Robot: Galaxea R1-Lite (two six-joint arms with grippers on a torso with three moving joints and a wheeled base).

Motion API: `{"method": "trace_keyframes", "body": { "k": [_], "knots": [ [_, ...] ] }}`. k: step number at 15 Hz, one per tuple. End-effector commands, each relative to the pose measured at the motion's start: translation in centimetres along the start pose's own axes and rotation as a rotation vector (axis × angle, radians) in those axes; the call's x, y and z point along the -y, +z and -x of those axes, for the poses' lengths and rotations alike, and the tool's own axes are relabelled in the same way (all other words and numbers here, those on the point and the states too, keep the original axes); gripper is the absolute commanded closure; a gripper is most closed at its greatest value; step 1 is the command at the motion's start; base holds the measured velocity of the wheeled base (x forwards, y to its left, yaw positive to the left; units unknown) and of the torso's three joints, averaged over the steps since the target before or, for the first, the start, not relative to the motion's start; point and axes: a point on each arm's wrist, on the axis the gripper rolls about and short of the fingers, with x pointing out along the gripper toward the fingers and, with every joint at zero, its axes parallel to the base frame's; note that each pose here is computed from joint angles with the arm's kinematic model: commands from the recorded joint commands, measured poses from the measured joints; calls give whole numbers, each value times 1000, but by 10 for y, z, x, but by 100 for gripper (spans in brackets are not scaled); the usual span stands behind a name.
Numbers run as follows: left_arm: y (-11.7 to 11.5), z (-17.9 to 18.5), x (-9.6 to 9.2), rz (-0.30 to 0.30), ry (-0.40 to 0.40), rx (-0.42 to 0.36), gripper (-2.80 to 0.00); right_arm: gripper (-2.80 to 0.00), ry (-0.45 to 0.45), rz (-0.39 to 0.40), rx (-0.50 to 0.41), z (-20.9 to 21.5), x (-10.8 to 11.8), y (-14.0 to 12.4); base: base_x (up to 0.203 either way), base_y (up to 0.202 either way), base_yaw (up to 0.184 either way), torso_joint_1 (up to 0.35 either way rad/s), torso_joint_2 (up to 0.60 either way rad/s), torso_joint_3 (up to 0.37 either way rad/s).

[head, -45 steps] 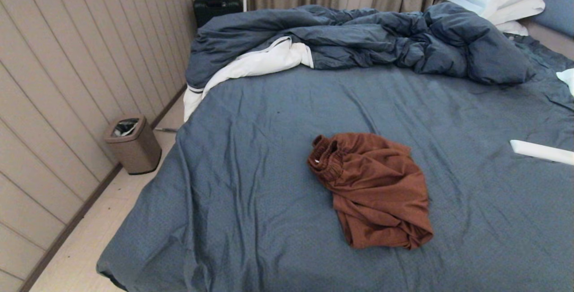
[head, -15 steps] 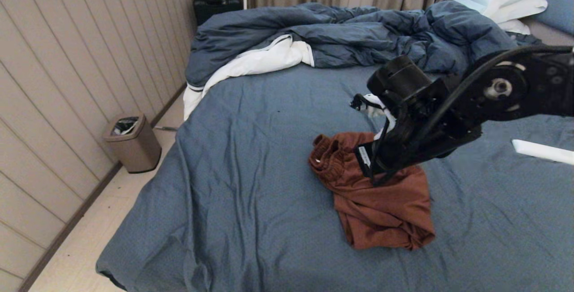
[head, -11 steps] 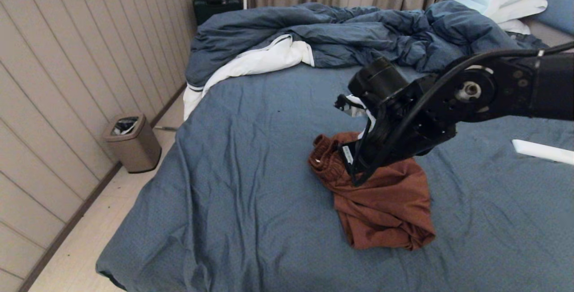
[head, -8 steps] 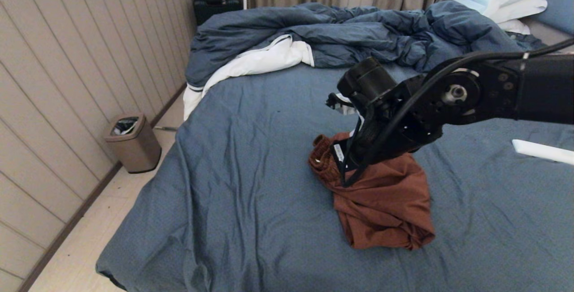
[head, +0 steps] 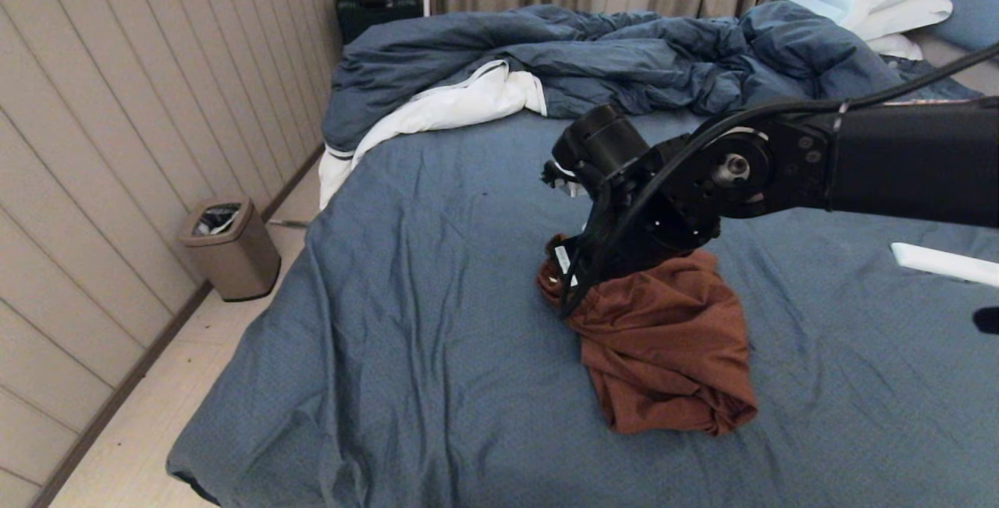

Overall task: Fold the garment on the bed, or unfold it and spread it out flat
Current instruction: Unford the brown shorts

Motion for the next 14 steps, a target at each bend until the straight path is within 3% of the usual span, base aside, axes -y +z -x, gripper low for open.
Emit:
{"method": "trace_keyframes", "body": {
  "k": [1, 10, 14],
  "knots": [
    [0, 0, 0, 0, 0, -1, 0, -280, -1, 22, -6, -4, -3, 1, 0, 0, 0, 0, 0, 0],
    [0, 0, 0, 0, 0, -2, 0, -280, -27, 78, -86, -55, -20, -7, 0, 0, 0, 0, 0, 0],
    [0, 0, 0, 0, 0, -2, 0, -280, -55, 87, -104, -64, -16, -9, 0, 0, 0, 0, 0, 0]
  ]
}}
